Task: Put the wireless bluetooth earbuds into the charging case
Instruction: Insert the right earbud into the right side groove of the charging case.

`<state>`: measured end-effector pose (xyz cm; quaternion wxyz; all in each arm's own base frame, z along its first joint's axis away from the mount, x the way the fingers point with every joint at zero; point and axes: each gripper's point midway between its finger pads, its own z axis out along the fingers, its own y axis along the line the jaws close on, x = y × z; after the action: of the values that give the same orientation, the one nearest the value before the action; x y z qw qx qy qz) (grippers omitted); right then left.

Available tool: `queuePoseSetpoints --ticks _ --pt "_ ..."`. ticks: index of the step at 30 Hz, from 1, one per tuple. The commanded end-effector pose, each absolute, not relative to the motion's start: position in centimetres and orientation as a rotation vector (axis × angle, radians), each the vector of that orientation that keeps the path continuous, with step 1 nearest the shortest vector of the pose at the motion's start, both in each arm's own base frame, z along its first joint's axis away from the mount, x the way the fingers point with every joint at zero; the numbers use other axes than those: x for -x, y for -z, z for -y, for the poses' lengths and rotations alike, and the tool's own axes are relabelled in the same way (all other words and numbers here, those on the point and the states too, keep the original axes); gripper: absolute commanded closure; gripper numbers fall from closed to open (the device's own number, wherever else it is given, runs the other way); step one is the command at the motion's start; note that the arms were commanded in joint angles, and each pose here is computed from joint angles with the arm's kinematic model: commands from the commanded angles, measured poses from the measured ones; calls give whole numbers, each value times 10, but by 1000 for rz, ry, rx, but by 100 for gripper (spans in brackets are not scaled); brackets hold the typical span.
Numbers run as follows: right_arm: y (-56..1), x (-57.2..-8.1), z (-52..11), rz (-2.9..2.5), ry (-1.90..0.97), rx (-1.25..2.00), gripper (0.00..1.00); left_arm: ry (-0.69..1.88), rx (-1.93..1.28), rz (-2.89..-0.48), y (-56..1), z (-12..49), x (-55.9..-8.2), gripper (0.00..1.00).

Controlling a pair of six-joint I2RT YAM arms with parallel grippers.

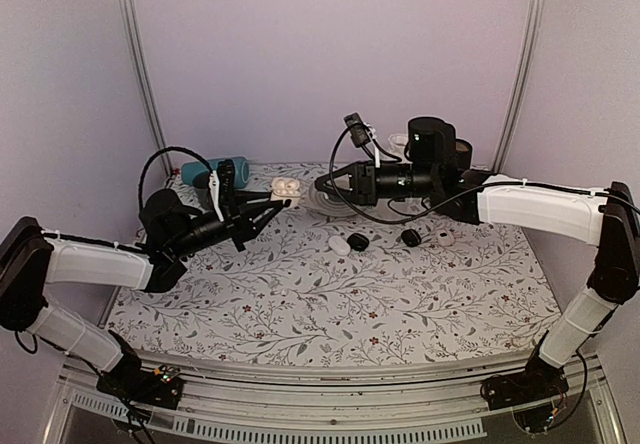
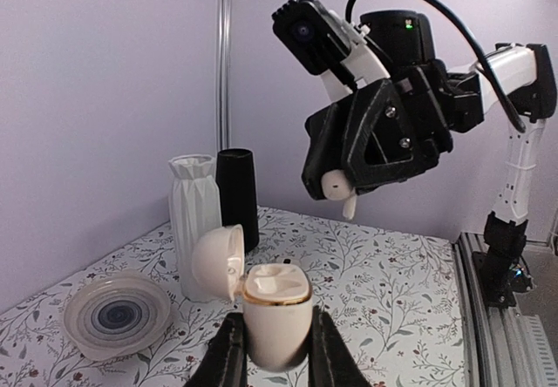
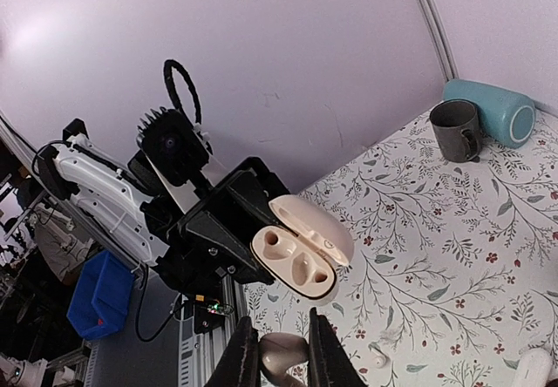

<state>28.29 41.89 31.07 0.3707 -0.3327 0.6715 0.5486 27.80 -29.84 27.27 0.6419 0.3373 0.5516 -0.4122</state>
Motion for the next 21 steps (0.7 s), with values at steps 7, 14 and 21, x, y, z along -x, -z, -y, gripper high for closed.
queuePoseSetpoints --ticks 7,14,21 --pt "-350 -278 -416 -1604 -1456 820 87 1011 -796 -1162 -294 310 -266 100" --pt "-358 -274 -421 -1568 -1483 823 86 1058 -810 -1142 -299 315 -259 100" --pt "-365 -272 -425 -1548 -1492 816 85 1069 -792 -1111 -309 319 -255 100"
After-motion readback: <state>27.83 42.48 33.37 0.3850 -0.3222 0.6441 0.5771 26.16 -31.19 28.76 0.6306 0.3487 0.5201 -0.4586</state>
